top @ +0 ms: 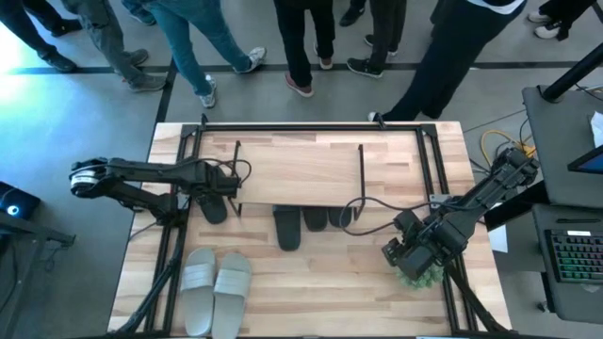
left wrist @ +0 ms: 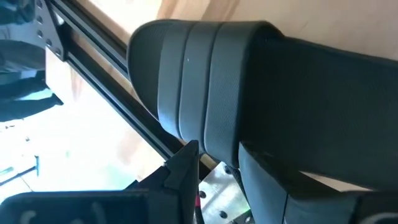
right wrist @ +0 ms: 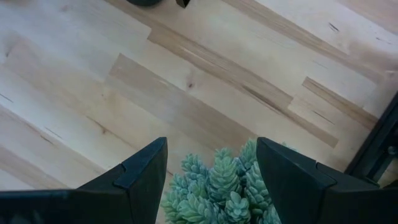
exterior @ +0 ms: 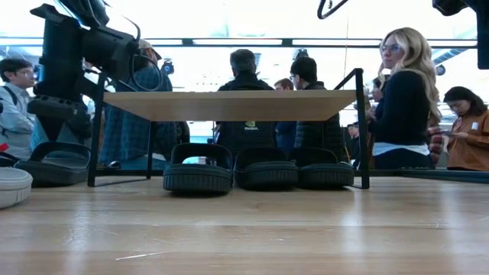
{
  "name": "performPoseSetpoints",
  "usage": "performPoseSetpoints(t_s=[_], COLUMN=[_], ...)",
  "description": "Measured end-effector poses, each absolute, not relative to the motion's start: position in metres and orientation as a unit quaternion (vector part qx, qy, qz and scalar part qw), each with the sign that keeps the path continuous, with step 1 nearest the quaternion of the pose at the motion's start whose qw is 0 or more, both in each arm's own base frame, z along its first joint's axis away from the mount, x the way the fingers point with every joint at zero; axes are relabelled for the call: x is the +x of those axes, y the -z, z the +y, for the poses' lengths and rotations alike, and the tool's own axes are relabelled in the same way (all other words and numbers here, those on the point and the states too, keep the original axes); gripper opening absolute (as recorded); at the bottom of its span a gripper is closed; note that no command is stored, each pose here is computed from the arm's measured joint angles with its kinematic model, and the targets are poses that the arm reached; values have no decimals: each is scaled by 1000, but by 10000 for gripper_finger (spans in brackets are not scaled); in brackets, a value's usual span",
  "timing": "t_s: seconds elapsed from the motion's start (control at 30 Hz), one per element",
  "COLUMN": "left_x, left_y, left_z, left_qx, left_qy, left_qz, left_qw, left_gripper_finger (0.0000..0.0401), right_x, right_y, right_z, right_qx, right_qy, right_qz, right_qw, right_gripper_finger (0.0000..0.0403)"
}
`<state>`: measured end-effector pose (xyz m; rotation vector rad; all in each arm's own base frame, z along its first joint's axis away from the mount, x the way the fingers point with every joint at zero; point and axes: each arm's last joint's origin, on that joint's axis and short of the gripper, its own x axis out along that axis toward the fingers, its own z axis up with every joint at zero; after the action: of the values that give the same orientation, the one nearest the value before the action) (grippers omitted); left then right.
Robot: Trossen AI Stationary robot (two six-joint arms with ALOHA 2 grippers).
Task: Pick and place slides into the shelf
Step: Adjust the black slide
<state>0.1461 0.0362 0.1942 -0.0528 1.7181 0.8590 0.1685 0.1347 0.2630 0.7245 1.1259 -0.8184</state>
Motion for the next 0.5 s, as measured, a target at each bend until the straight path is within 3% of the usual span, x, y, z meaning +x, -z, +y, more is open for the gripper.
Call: performPoseSetpoints(t_s=[0.5], left_x=[152], left_y=[-186], left_z=[35], left_qx=[-25], left_qy=[-356], left_qz=[741], left_qw=[568], left_gripper_finger=[100], right_x=[167], right_y=[-263], right_z=[134], right_qx=[321], right_qy=[372], right_qz=[509], right_qw=[707], right_gripper_finger=[238])
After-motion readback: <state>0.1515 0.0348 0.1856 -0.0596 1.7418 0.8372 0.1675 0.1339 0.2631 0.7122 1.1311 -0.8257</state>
